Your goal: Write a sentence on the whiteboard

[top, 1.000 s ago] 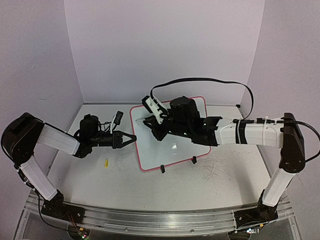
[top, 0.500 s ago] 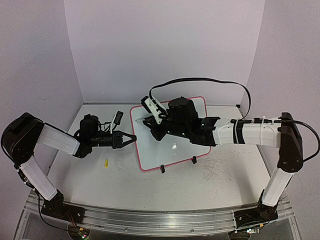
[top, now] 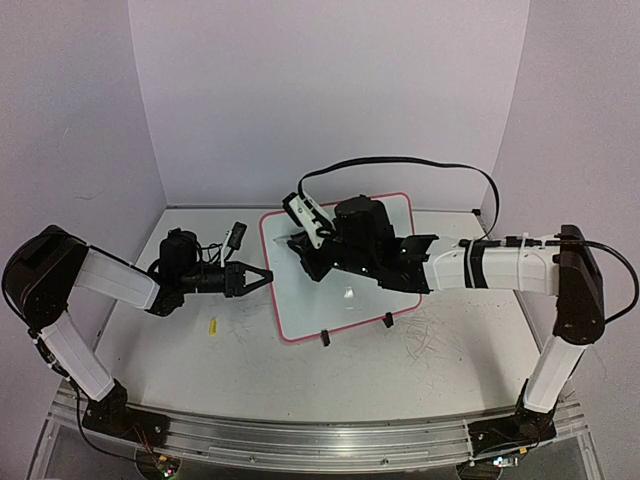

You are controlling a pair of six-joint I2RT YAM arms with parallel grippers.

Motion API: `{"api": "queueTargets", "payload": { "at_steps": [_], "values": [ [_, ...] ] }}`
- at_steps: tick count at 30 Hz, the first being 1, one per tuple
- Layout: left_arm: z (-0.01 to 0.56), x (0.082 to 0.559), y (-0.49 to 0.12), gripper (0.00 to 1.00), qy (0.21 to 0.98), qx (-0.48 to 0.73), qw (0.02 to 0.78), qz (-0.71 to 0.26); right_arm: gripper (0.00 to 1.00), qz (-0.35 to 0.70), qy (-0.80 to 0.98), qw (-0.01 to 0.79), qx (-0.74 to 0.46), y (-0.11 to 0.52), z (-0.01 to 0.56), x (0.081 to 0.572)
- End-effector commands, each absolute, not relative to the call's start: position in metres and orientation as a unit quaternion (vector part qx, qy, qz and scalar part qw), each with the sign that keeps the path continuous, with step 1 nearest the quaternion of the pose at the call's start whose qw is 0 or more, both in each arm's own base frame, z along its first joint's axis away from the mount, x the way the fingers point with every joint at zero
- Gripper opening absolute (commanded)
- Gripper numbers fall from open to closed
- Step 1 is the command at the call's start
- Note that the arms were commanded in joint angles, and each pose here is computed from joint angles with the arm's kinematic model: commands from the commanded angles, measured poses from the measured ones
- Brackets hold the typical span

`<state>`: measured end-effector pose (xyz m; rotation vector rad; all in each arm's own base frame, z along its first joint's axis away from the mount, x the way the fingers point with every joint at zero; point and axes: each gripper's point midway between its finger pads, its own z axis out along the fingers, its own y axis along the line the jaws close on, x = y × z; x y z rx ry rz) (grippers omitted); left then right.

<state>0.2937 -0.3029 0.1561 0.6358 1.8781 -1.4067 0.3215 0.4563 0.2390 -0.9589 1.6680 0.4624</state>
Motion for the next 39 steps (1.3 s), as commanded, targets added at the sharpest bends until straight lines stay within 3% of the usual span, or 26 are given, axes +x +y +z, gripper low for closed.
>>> {"api": "queueTargets", "payload": {
  "at_steps": [1, 39],
  "values": [
    [0.181, 0.296, -0.309, 0.00, 0.699, 0.265, 0.366, -0.555, 0.00, 0.197, 0.696, 0.571, -0.388, 0.461, 0.255, 0.329],
    [0.184, 0.296, -0.309, 0.00, 0.697, 0.268, 0.368, -0.553, 0.00, 0.217, 0.722, 0.524, -0.396, 0.455, 0.221, 0.306]
  ]
}}
